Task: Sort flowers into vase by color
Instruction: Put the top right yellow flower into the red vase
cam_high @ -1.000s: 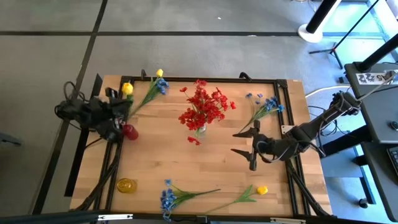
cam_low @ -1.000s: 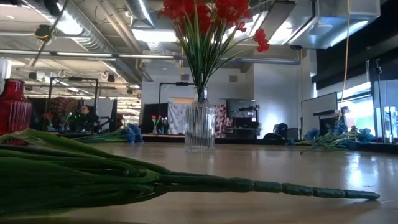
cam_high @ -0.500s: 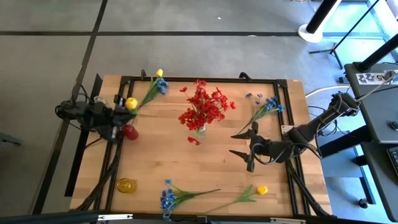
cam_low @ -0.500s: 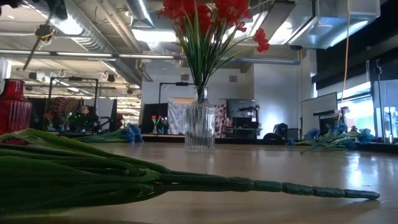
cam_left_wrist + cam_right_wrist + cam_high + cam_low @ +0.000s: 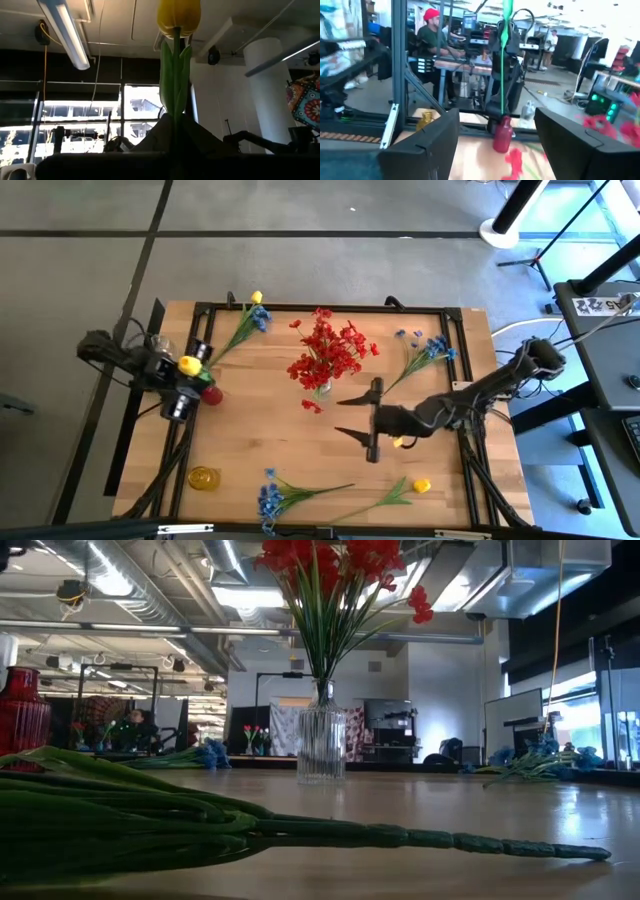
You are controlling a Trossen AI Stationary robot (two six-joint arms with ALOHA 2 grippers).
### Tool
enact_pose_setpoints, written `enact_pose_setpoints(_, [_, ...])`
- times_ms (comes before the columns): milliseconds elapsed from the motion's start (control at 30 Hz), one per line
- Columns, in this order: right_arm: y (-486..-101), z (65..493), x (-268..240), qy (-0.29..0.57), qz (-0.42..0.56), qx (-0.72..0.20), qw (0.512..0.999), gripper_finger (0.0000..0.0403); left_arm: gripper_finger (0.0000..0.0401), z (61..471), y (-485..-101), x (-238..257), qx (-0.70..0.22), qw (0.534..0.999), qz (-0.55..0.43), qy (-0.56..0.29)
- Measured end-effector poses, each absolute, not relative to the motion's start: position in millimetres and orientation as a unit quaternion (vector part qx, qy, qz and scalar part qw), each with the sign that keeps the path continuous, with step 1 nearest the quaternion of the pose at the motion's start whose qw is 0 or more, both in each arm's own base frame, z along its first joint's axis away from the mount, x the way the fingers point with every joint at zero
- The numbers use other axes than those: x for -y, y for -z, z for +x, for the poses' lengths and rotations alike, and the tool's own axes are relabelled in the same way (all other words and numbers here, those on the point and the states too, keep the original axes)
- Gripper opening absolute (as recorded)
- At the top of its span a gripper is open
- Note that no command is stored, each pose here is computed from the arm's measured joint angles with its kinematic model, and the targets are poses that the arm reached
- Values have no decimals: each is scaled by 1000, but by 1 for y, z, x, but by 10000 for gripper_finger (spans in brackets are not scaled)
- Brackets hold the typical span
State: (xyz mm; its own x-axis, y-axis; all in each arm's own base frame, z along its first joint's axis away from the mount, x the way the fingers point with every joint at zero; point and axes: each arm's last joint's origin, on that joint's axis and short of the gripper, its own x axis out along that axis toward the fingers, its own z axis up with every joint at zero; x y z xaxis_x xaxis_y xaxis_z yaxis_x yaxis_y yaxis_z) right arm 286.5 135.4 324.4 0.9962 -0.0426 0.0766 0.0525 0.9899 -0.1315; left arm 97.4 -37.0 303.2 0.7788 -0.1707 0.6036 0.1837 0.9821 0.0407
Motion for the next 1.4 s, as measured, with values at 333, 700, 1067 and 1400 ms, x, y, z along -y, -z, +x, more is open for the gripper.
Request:
enact_pose_setpoints(333, [-333,342,-161,27,-125,28,991,259,16,152,-290,64,343,934,-29,93])
enact_pose_setpoints(700, [-326,378,-159,13,-115,39,993,259,16,218,-311,111,298,951,2,79])
enact_pose_setpoints(1067, [-335,384,-159,14,-103,60,993,153,16,262,-308,132,302,951,11,60])
enact_pose_setpoints(1400, [-330,389,-150,-15,-88,41,995,14,16,271,-301,129,269,963,10,23])
